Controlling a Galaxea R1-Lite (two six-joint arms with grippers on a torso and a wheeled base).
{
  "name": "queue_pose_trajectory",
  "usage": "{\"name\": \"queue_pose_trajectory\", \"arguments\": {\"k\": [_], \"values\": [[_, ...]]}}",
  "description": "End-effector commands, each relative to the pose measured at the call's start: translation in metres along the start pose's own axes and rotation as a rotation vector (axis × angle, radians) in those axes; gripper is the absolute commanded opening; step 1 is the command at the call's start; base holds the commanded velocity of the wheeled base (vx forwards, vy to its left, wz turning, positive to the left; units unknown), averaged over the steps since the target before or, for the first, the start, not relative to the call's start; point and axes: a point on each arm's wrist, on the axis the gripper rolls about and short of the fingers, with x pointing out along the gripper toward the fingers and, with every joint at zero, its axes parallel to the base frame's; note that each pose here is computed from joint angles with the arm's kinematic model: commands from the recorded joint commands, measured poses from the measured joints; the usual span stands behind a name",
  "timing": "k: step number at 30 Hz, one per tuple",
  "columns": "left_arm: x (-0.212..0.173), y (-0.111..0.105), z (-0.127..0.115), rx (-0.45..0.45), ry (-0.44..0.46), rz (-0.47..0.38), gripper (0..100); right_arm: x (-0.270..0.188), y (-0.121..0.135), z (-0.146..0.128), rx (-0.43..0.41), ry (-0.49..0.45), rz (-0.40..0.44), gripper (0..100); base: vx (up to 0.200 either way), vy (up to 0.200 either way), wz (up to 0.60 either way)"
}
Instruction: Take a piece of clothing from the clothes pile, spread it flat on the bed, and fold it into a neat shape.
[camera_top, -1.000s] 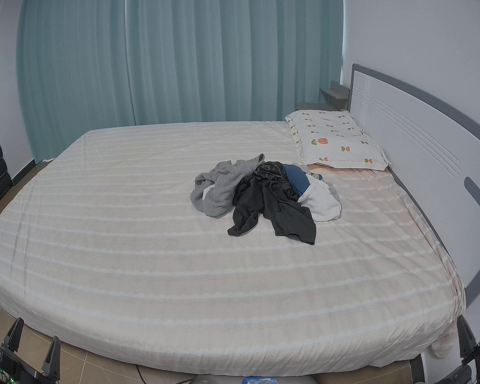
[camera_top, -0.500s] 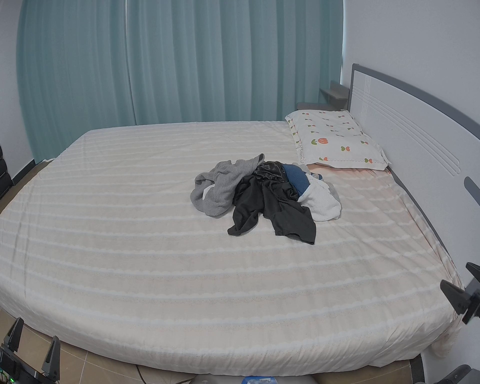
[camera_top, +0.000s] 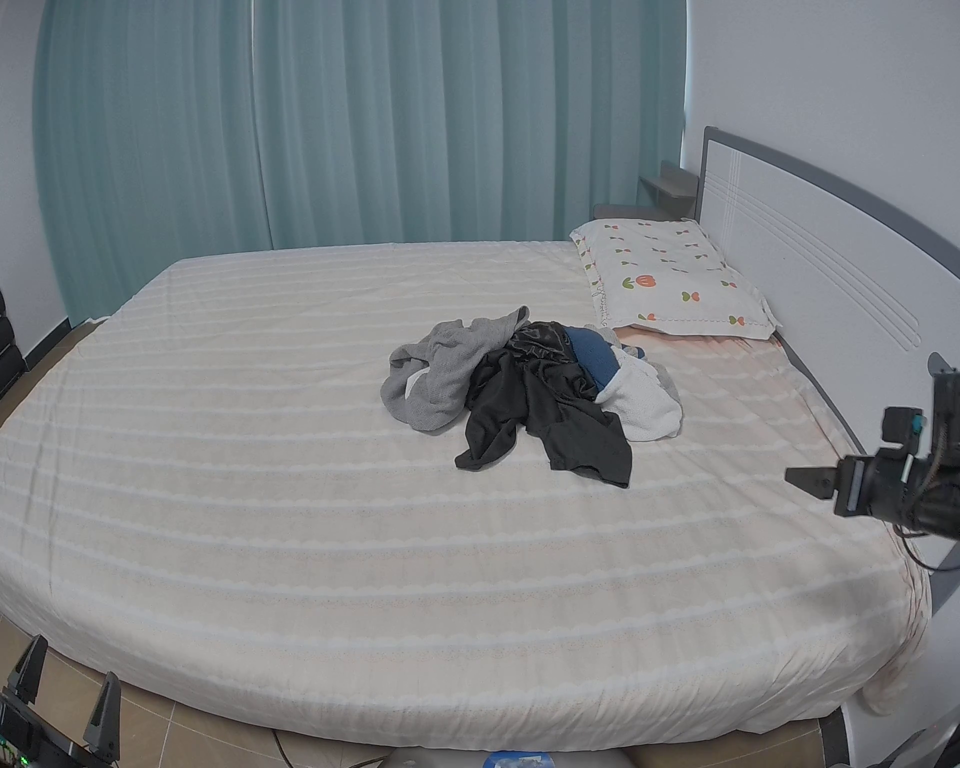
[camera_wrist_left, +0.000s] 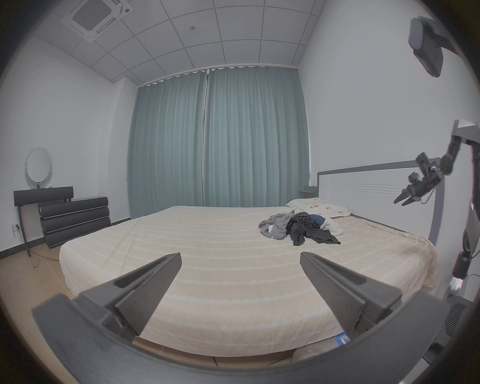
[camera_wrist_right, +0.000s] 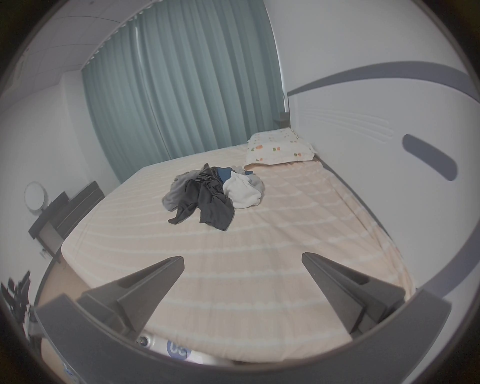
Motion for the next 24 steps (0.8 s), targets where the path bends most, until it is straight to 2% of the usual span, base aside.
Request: {"name": "queue_pose_trajectory", "arguments": {"k": [1,4,11,14,17,23,24], "values": [[0.000,0.000,-0.005,0.000,0.000,0.001,100,0.223,0.038,-0.020,0.128,0.178,-0.065,100,0.000,0.000,0.00],[0.000,0.000,-0.005,-0.002,0.000,0.001,100,0.243,0.046,-0.022,0.173,0.188,-0.061,100,0.000,0.000,0.00],[0.000,0.000,-0.005,0.000,0.000,0.001,100,0.286,0.053,-0.021,0.222,0.210,-0.070,100,0.000,0.000,0.00],[0.000,0.000,-0.005,0.000,0.000,0.001,100,0.294,0.053,-0.021,0.240,0.223,-0.079,100,0.000,0.000,0.00],[0.000,0.000,-0.005,0.000,0.000,0.001,100,0.308,0.054,-0.019,0.294,0.229,-0.078,100,0.000,0.000,0.00],[0.000,0.000,-0.005,0.000,0.000,0.001,100,0.326,0.056,-0.023,0.312,0.241,-0.082,100,0.000,0.000,0.00],[0.000,0.000,-0.005,-0.002,0.000,0.001,100,0.330,0.059,-0.023,0.339,0.239,-0.083,100,0.000,0.000,0.00]]}}
